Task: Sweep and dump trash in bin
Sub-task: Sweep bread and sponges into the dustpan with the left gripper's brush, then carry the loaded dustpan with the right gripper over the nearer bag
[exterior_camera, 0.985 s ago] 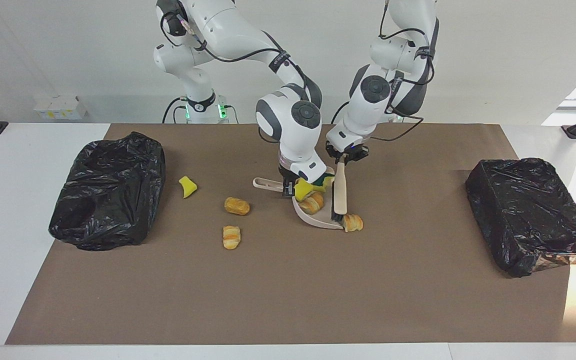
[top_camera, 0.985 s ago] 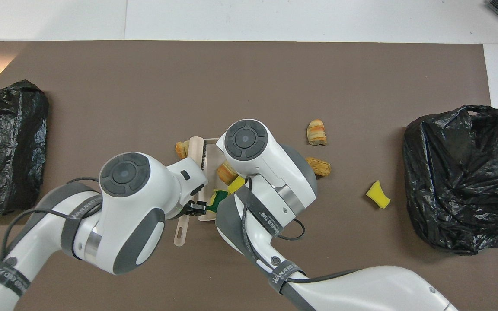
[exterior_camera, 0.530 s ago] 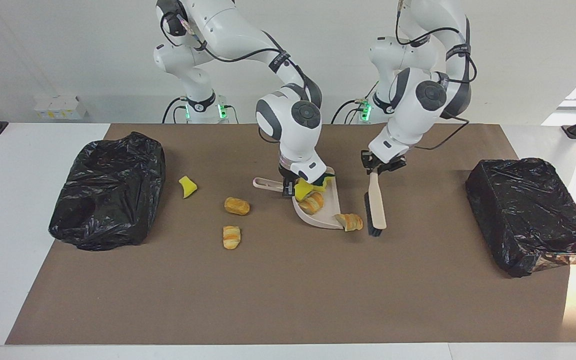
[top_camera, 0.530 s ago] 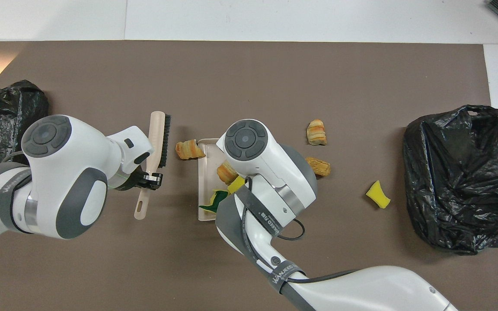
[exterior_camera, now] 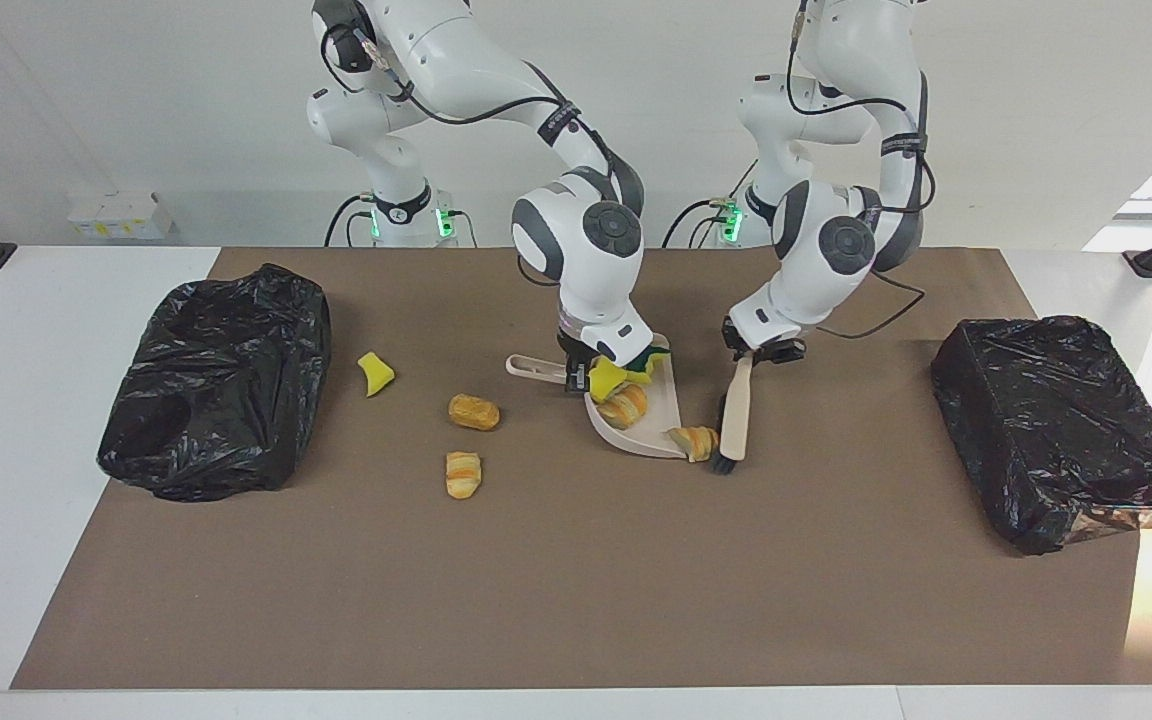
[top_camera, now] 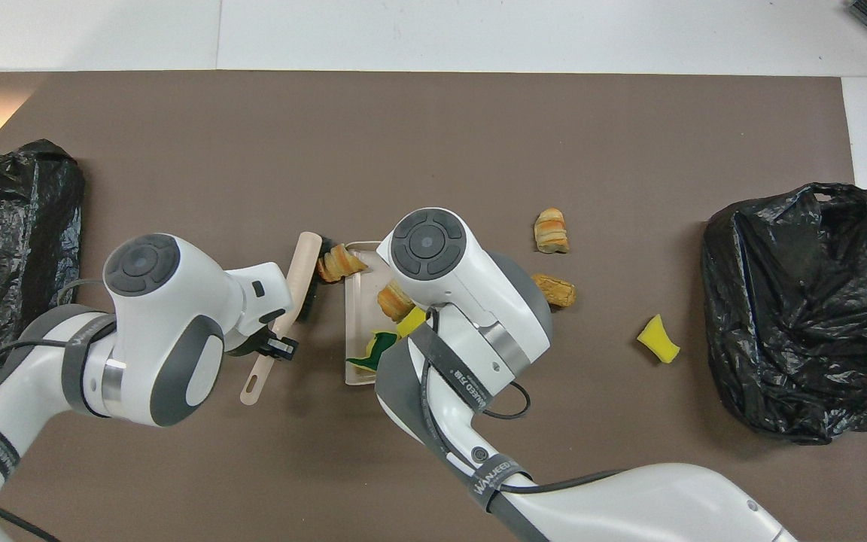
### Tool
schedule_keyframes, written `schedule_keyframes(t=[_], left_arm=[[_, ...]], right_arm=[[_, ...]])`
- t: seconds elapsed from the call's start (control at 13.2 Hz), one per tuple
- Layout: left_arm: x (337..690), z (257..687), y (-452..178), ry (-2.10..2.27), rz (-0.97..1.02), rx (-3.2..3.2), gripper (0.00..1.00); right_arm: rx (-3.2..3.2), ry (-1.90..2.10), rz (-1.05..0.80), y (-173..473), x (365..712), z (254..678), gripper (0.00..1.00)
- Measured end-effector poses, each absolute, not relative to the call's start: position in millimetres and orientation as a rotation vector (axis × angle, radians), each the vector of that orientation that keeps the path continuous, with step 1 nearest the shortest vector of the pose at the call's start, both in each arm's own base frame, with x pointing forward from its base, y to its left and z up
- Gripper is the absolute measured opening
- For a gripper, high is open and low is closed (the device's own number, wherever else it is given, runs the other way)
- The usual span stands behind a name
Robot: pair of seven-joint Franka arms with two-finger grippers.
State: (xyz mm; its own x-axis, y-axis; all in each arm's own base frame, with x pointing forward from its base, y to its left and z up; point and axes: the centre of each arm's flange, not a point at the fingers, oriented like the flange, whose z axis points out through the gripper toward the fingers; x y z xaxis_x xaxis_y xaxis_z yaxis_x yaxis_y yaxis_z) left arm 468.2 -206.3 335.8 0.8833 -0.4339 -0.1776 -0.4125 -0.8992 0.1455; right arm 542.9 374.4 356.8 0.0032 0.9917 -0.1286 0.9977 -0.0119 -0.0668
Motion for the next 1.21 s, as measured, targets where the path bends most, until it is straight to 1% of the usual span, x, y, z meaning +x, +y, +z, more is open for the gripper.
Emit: schedule_keyframes(t=[0.23, 0.38, 0.53, 0.83, 1.06, 1.21], left_arm=[[427.1, 343.1, -264.2, -0.726, -0.349, 2.957, 0.26], [420.4, 346.4, -273.4, -0.698, -0.349, 2.97, 0.26], [431.6, 346.8, -256.2, -0.63, -0.345, 2.981, 0.26], [469.5, 344.2, -183.5, -0.394, -0.331, 3.008, 0.26], [491.7, 346.4, -139.2, -0.29, -0.275, 3.044, 0.26], [501.9, 354.6, -122.7, -0.147, -0.241, 3.057, 0.26]], right_arm=[[2.194, 2.177, -0.216, 374.2, 543.0, 356.8, 0.33], [2.196, 2.175, -0.216, 373.2, 543.7, 356.7, 0.33], [2.198, 2.173, -0.216, 372.3, 544.3, 356.8, 0.33], [2.205, 2.169, -0.206, 354.1, 554.3, 363.7, 0.33], [2.228, 2.179, -0.162, 308.2, 561.1, 388.5, 0.33], [2.209, 2.198, -0.126, 266.1, 565.6, 410.7, 0.33]])
